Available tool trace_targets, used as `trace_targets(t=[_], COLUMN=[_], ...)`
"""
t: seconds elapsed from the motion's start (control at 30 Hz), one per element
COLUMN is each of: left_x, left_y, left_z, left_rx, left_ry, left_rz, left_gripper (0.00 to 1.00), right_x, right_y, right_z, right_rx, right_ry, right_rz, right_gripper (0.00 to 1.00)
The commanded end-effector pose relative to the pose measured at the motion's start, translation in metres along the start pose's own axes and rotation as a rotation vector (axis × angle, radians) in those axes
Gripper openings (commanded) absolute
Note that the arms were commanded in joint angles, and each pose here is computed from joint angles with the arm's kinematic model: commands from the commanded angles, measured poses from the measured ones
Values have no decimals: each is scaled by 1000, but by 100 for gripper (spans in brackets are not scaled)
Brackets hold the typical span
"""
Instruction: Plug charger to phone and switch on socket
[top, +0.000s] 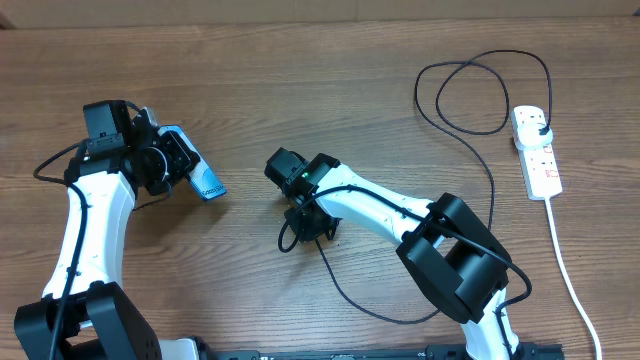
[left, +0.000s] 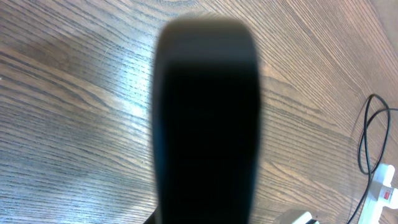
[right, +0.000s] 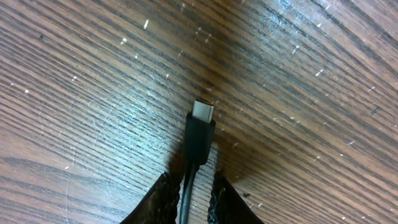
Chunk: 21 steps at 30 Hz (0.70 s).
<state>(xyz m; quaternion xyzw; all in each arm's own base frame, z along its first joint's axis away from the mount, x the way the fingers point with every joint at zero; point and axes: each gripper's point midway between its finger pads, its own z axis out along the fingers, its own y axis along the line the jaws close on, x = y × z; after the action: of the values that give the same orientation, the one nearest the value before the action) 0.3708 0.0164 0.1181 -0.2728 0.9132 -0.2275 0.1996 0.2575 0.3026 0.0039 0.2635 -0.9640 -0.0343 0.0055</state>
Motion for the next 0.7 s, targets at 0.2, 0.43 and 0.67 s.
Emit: trace_targets(t=[0.2,0.43,0.67], left_x=[-6,-6,-5], left_y=[-9,-10,-12], left_z=[-9,-9,-9], left_rx=[27,28,44], left_ry=[-28,-29,-22], left_rz=[21,22,23], left_gripper=[4,4,4], right_x=[-5,-6,-5], right_y=[-3,-2,-1], right_z=[6,6,6], right_rx=[12,8,5], right_ry=[-13,-16,-12], right_rz=[1,-2,-3], right_gripper=[11,12,4])
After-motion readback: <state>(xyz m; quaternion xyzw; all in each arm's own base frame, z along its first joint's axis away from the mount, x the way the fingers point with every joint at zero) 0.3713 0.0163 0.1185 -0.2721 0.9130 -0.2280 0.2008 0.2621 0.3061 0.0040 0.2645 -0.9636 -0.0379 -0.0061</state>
